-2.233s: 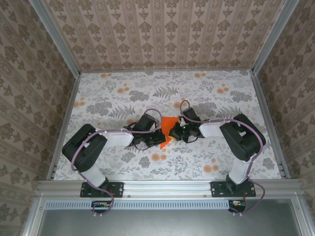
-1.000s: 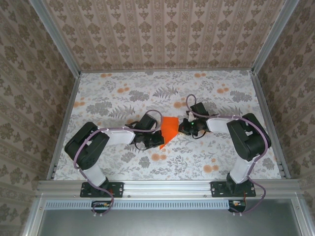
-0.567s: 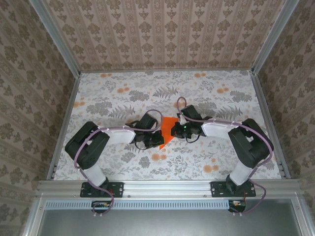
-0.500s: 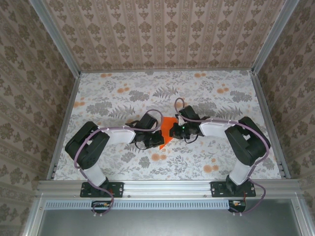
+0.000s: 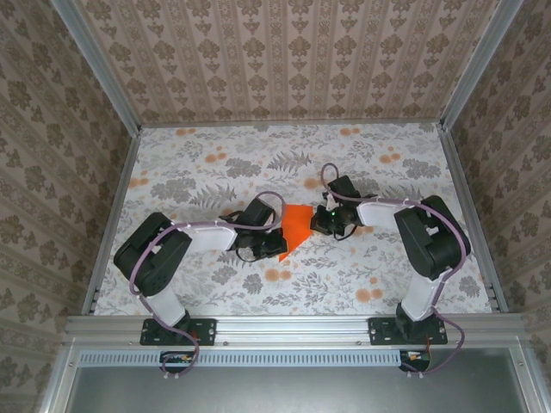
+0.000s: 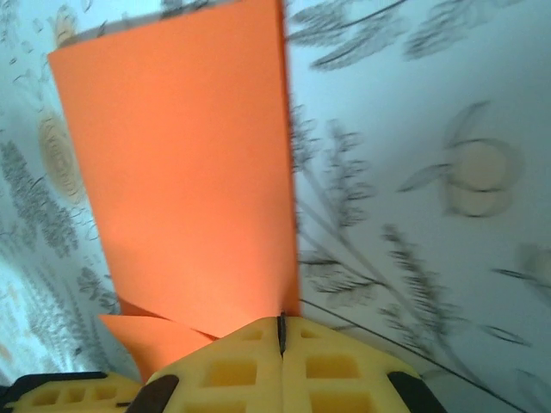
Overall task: Fold a paper plane with a square sheet of paper (pick it up from the middle)
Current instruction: Third fold the triangle at the center of the table.
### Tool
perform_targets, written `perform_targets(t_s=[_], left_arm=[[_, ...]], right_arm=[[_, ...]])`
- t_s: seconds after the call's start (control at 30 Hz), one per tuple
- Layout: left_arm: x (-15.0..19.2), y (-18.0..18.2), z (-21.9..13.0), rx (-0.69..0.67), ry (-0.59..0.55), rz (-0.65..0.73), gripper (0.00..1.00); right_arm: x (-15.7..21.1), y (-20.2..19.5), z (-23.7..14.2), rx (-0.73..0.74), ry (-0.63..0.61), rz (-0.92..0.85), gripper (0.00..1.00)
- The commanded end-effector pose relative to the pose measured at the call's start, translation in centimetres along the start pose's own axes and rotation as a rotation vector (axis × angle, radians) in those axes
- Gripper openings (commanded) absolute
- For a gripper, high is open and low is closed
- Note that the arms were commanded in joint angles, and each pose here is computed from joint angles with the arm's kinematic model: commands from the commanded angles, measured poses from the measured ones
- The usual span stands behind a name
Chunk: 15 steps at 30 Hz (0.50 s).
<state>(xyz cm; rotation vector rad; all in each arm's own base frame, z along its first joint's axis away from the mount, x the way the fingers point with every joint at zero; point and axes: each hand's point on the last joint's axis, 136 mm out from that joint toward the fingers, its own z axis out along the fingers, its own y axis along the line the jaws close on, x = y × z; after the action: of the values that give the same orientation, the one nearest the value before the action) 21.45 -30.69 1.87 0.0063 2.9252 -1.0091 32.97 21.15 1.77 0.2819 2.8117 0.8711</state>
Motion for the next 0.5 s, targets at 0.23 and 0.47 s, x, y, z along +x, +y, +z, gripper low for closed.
perform_targets(t_s=[0.23,0.47], left_arm=[[-3.0,-3.0,-3.0,0.003,-0.094,0.105,0.18],[-5.0,-3.0,-2.7,-0.045,-0.151,0.083,0.18]], right_arm=[[0.6,2.6,-4.5,-0.114,-0.070,0.016,0.35],[1.3,3.1,-3.7,-0.194,-0.038,0.105,0.51]])
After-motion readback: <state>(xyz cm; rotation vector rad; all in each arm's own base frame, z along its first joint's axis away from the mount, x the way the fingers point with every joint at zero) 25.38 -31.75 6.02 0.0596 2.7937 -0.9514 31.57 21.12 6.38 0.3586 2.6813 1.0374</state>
